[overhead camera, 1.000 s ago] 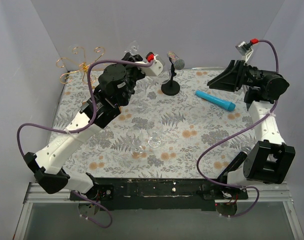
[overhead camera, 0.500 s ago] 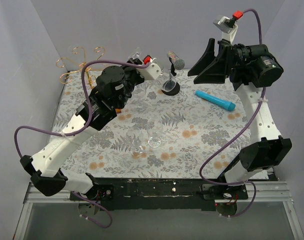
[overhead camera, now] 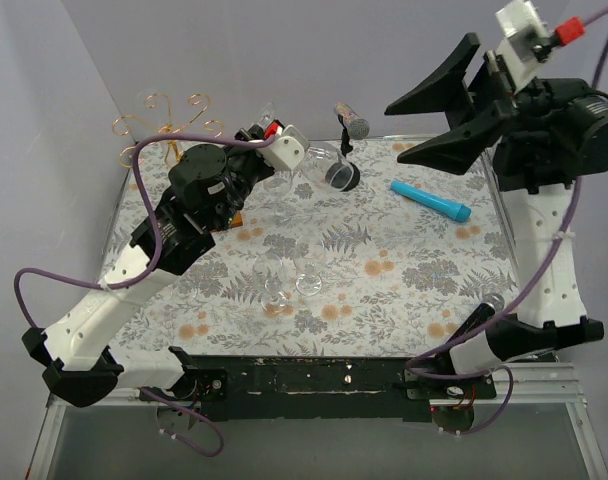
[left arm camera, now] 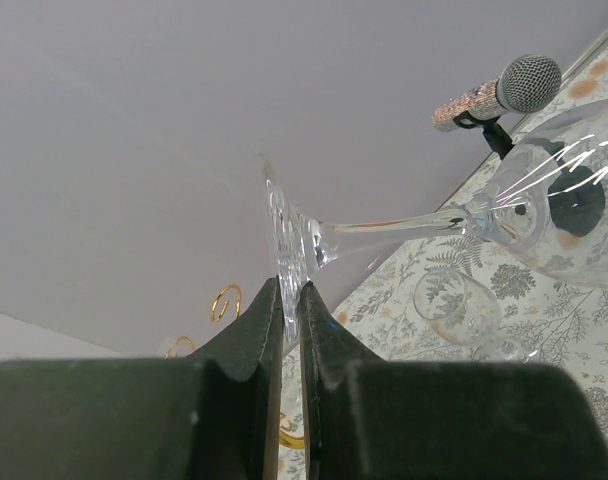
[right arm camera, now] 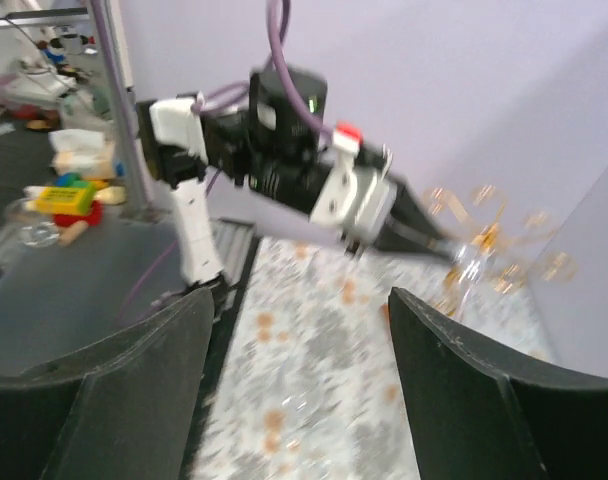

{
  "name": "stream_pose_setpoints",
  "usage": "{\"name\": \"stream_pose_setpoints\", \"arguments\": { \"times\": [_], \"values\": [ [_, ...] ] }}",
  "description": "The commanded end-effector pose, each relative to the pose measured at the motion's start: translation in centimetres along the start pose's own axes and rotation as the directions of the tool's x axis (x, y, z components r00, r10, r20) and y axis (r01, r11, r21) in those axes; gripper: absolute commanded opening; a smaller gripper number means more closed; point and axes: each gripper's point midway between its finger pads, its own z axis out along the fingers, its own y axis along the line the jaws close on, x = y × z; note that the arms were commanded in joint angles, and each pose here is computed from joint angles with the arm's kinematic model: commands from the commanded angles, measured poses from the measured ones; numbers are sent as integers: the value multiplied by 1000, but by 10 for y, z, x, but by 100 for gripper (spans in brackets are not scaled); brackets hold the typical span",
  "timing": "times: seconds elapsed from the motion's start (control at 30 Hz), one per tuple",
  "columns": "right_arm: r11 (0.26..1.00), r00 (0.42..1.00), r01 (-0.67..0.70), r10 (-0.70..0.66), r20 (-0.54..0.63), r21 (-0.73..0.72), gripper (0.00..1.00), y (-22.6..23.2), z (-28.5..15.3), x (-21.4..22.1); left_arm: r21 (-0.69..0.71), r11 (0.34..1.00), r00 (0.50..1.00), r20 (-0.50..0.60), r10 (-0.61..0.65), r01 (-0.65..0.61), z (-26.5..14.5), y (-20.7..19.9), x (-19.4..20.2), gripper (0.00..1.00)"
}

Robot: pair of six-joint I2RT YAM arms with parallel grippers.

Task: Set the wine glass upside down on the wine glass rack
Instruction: Turn the wine glass upside down at the wine rack.

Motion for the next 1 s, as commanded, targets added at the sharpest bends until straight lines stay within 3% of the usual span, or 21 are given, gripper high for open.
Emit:
{"name": "stream_pose_setpoints", "arguments": {
  "times": [0.0,0.2,0.4,0.7,0.97],
  "values": [
    [967,972,195,-213,99,166,79,-20,6,-42,-20,998,992,110,-65,68,-16,18,-22,0],
    [936,996,53,-74,47,348,79,-81,-2,16,30,999,985,172,-23,18,-24,11,-29,0],
    [811,987,161,-149,-67,562,80,-108,-10,37,45,998,973,227,40,-51,-25,4,-32,0],
    [921,996,26,10,-92,389,82,-84,33,108,90,986,941,321,105,-141,-18,-19,-41,0],
    [935,989,-63,105,-101,350,80,-89,56,145,134,977,913,394,103,-168,-13,-37,-56,0]
  ]
}}
